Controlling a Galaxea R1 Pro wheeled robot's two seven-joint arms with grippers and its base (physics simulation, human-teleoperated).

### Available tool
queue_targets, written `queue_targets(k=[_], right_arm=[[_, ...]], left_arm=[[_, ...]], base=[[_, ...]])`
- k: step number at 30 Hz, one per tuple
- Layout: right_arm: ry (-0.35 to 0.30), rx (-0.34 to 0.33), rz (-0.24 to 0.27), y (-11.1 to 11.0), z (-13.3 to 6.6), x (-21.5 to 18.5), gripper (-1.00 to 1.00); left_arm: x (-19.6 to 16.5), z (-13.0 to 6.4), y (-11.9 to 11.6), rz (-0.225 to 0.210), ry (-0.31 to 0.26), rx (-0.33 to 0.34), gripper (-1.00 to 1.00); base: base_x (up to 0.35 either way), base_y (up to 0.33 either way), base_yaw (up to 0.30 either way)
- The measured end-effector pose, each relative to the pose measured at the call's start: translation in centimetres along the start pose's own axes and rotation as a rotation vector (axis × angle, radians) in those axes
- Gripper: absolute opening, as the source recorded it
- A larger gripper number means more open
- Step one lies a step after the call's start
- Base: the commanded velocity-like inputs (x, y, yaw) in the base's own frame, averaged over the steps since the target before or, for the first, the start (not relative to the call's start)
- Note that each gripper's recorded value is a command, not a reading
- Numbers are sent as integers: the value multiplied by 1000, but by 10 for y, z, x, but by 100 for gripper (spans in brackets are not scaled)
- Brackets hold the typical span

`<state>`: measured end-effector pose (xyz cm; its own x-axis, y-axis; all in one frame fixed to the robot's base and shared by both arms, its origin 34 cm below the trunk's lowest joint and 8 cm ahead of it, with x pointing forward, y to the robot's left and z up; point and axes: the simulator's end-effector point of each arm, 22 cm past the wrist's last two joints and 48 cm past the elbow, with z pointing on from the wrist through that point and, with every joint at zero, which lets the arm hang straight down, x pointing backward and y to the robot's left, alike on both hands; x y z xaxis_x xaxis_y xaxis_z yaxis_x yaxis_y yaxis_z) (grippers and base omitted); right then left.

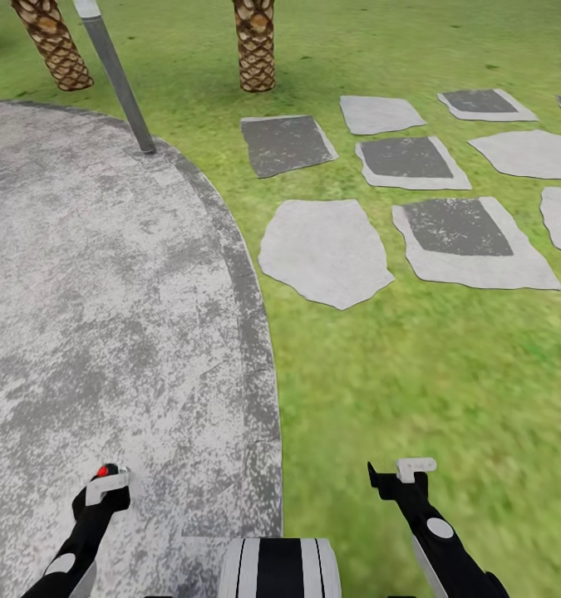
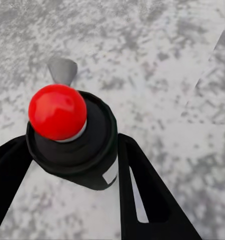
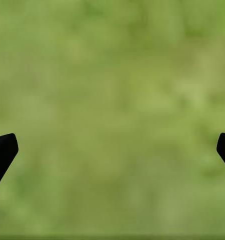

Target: In the garden, pick up the pesticide atomizer on the floor and spray pesticide onto both trees until each tree trunk is fully covered.

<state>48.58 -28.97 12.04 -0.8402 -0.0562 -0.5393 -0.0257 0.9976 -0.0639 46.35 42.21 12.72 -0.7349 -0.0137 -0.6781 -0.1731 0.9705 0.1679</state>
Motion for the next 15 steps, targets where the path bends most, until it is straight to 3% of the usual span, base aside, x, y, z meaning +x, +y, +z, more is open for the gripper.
queue_targets(k=[15], right_arm=[[-7, 0, 0, 0, -1, -4, 100]], left_arm=[[-7, 0, -1, 0, -12, 4, -100]], base=[[0, 0, 0]])
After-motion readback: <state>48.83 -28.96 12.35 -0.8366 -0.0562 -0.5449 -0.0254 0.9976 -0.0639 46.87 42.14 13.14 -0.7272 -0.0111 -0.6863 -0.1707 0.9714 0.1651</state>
